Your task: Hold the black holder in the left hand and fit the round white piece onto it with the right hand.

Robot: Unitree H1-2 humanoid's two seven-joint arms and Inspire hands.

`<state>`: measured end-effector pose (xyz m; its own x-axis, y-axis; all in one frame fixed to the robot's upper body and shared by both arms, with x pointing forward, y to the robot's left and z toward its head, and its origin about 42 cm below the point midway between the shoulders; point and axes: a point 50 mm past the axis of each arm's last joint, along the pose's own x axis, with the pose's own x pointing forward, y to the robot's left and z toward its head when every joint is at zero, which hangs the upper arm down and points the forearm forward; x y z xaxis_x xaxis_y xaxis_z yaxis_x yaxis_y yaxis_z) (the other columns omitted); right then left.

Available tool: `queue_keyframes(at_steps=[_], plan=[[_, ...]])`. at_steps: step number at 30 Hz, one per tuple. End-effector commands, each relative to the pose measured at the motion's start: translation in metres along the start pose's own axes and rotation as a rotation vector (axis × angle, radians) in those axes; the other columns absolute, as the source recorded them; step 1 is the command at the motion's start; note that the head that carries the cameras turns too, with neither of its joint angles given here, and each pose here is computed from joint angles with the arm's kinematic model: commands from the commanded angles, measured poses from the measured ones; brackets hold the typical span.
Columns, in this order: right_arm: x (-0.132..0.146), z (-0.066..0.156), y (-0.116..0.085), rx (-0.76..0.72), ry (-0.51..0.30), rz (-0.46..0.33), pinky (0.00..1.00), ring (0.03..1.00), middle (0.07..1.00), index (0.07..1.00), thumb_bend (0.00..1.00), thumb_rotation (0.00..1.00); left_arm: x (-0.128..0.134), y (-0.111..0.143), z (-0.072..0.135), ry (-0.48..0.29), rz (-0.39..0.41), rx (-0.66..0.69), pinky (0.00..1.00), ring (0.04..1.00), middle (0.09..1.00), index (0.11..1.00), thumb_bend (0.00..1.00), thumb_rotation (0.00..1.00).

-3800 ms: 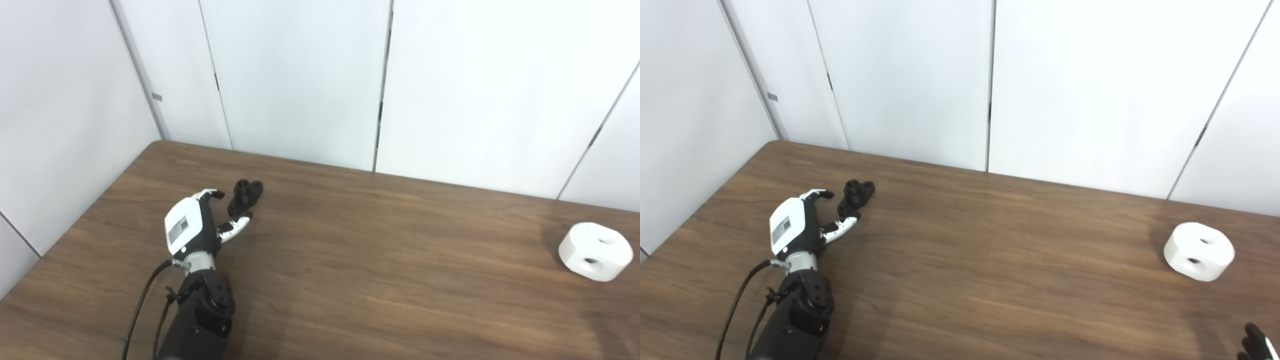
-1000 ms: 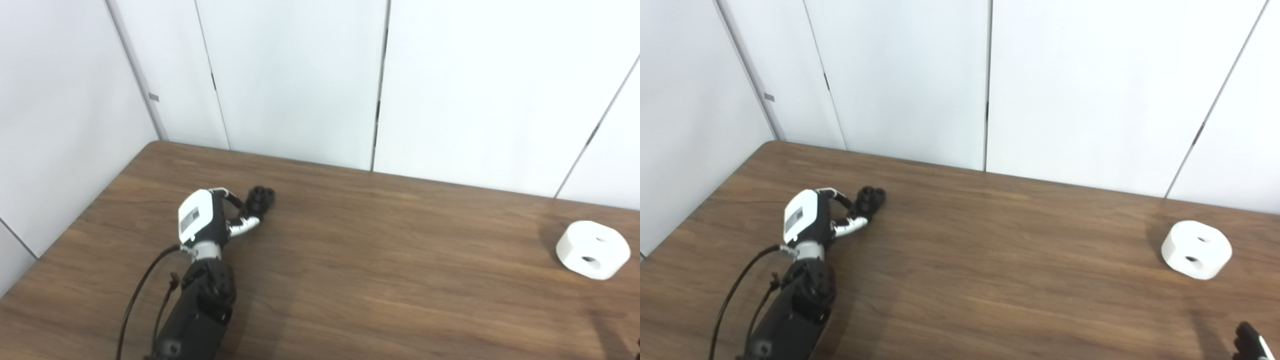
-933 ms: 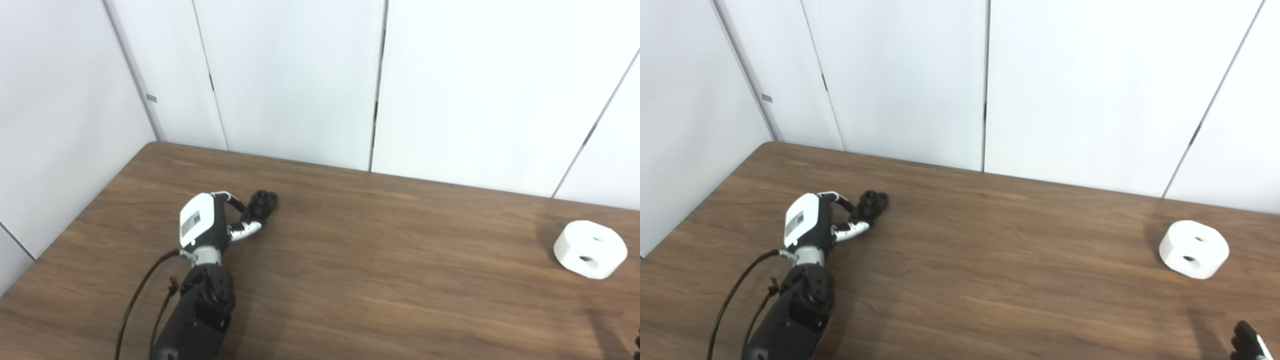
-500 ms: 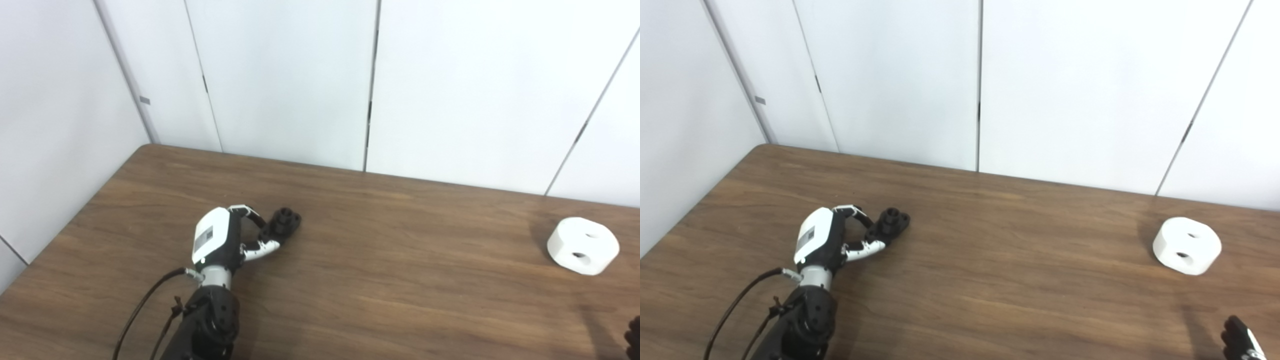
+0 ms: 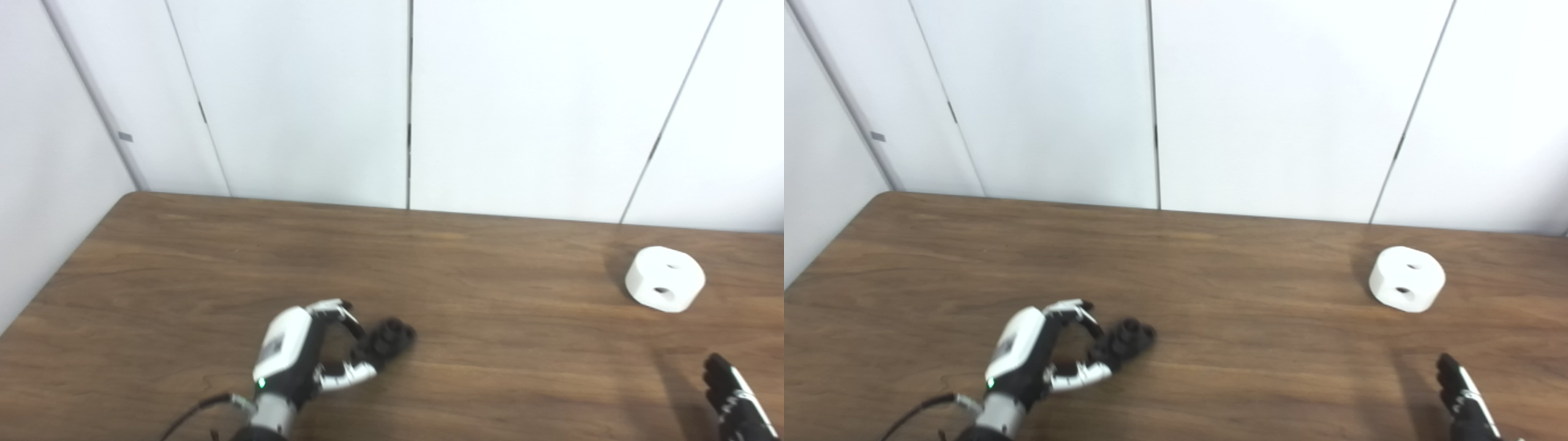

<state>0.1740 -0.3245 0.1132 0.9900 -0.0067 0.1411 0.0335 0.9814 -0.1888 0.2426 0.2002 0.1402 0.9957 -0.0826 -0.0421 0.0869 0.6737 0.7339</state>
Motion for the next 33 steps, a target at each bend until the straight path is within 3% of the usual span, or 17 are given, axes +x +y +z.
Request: queue_keyframes(at_steps=[1, 9, 16, 25, 33], plan=[[-0.004, -0.003, 0.014, 0.032, 0.019, 0.001, 1.00, 0.984, 0.970, 0.948, 0.52, 1.00, -0.016, -0.024, -0.002, 0.009, -0.170, -0.035, 0.78, 0.869, 0.814, 0.490, 0.51, 0.05], [-0.001, 0.003, 0.021, 0.023, 0.020, -0.001, 1.00, 0.979, 0.970, 0.952, 0.54, 1.00, -0.036, -0.043, 0.003, -0.083, -0.328, -0.075, 0.75, 0.889, 0.844, 0.492, 0.50, 0.04], [0.001, 0.007, 0.023, 0.021, 0.034, -0.012, 0.99, 0.960, 0.952, 0.944, 0.55, 1.00, -0.053, -0.063, 0.002, -0.128, -0.452, -0.130, 0.78, 0.919, 0.859, 0.491, 0.50, 0.05], [0.003, 0.012, 0.022, 0.015, 0.041, -0.015, 1.00, 0.957, 0.942, 0.941, 0.56, 1.00, -0.052, -0.056, -0.010, -0.135, -0.470, -0.043, 0.79, 0.937, 0.861, 0.492, 0.50, 0.05], [0.003, 0.016, 0.022, 0.003, 0.052, -0.016, 1.00, 0.960, 0.943, 0.941, 0.58, 1.00, -0.044, -0.038, -0.022, -0.087, -0.473, 0.100, 0.85, 0.932, 0.853, 0.492, 0.50, 0.05]])
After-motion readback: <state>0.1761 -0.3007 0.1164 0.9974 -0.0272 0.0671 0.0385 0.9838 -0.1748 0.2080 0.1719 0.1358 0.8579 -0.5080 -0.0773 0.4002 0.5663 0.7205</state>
